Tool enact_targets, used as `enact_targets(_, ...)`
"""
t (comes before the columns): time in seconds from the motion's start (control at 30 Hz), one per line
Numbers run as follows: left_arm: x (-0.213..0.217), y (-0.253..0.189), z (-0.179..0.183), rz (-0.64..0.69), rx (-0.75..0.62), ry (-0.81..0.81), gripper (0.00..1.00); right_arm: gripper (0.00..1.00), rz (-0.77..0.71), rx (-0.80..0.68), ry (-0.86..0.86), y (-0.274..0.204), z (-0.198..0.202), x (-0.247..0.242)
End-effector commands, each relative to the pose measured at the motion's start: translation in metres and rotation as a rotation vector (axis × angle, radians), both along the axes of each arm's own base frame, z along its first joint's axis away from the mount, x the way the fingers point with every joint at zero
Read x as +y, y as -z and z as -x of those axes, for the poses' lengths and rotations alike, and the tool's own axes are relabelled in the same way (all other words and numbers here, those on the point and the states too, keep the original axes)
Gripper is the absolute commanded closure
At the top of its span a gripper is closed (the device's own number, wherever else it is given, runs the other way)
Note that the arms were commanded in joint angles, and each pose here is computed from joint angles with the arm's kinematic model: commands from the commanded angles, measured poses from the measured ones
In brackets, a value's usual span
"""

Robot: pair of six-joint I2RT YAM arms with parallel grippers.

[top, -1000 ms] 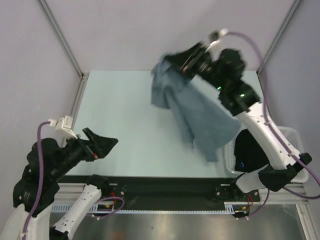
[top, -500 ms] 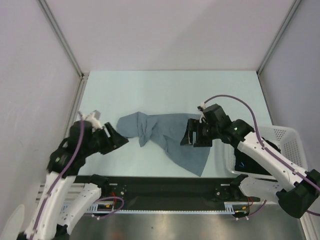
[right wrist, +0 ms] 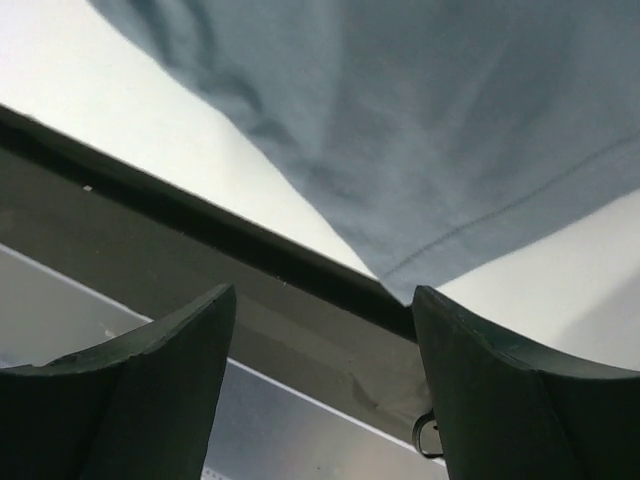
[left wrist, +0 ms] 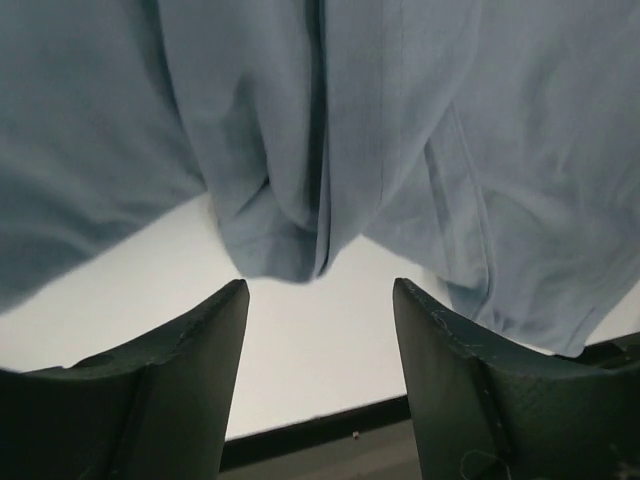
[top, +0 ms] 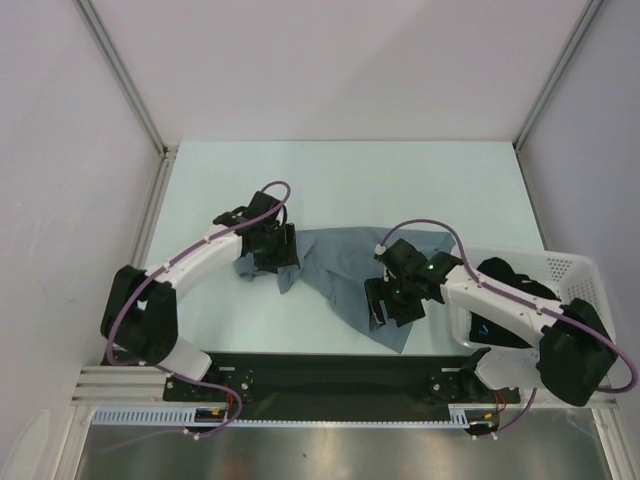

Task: Fold and stack the t-shirts
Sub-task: Flatten the tshirt out

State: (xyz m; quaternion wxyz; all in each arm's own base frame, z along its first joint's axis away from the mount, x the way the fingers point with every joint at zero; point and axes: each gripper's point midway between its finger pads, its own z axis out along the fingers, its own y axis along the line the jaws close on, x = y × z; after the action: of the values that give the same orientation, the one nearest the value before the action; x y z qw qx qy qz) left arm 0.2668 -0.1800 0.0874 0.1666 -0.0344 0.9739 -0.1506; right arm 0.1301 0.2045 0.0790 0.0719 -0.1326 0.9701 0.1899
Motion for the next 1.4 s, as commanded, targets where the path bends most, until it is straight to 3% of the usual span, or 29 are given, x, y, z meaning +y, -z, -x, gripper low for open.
enact_targets(0.0, -0.013, -0.009, -0.037, -0.005, -0.113, 0.063, 0.35, 0.25, -0.024, -0.078, -0.002, 0.004, -0.021, 0.022)
enact_targets(0.2, -0.034, 0.021, -0.044, 0.042, -0.022, 0.119, 0.39, 0.32, 0.173, -0.019, 0.021, 0.043, -0.032, 0.01)
enact_targets(0.27, -0.032, 0.032, -0.047, 0.029, 0.0, 0.108, 0.51, 0.32, 0.218, 0.003, 0.023, 0.052, -0.03, 0.003)
enact_targets(0.33, -0.024, 0.044, -0.048, 0.014, 0.033, 0.095, 0.8, 0.32, 0.237, 0.014, 0.039, 0.059, -0.03, -0.002)
enact_targets(0.4, -0.001, 0.045, -0.045, -0.036, 0.065, 0.059, 1.0, 0.34, 0.247, 0.03, 0.05, 0.063, -0.031, -0.004)
enact_targets(0.6, 0.062, 0.002, -0.013, -0.207, -0.042, 0.028, 0.99, 0.36, 0.241, 0.057, 0.145, 0.071, -0.058, -0.015)
enact_targets(0.77, 0.04, 0.004, 0.062, 0.047, 0.078, 0.082, 1.0, 0.36, 0.154, 0.144, 0.219, 0.088, -0.096, -0.018)
enact_targets(0.83, 0.04, 0.019, 0.09, 0.097, 0.134, 0.043, 0.99, 0.4, 0.18, 0.184, 0.217, 0.1, -0.105, -0.026)
enact_targets(0.93, 0.045, 0.007, 0.109, 0.142, 0.077, 0.002, 0.99, 0.43, 0.213, 0.162, 0.221, 0.096, -0.128, -0.035)
enact_targets(1.0, 0.043, -0.007, 0.117, 0.185, 0.045, -0.005, 0.83, 0.42, 0.23, 0.152, 0.215, 0.092, -0.135, -0.038)
enact_targets(1.03, 0.041, -0.011, 0.124, 0.21, 0.066, -0.009, 0.64, 0.41, 0.237, 0.151, 0.204, 0.09, -0.135, -0.039)
enact_targets(1.07, 0.036, -0.017, 0.128, 0.24, 0.072, 0.002, 0.34, 0.41, 0.234, 0.143, 0.2, 0.085, -0.135, -0.039)
enact_targets(1.2, 0.035, -0.041, 0.142, 0.279, 0.042, 0.002, 0.31, 0.4, 0.221, 0.105, 0.178, 0.059, -0.122, -0.04)
enact_targets(1.23, 0.042, -0.058, 0.134, 0.264, -0.043, -0.042, 0.3, 0.4, 0.219, 0.092, 0.165, 0.054, -0.118, -0.037)
enact_targets(1.37, 0.051, -0.083, 0.107, 0.232, -0.187, -0.114, 0.05, 0.39, 0.184, 0.03, 0.16, 0.031, -0.118, -0.029)
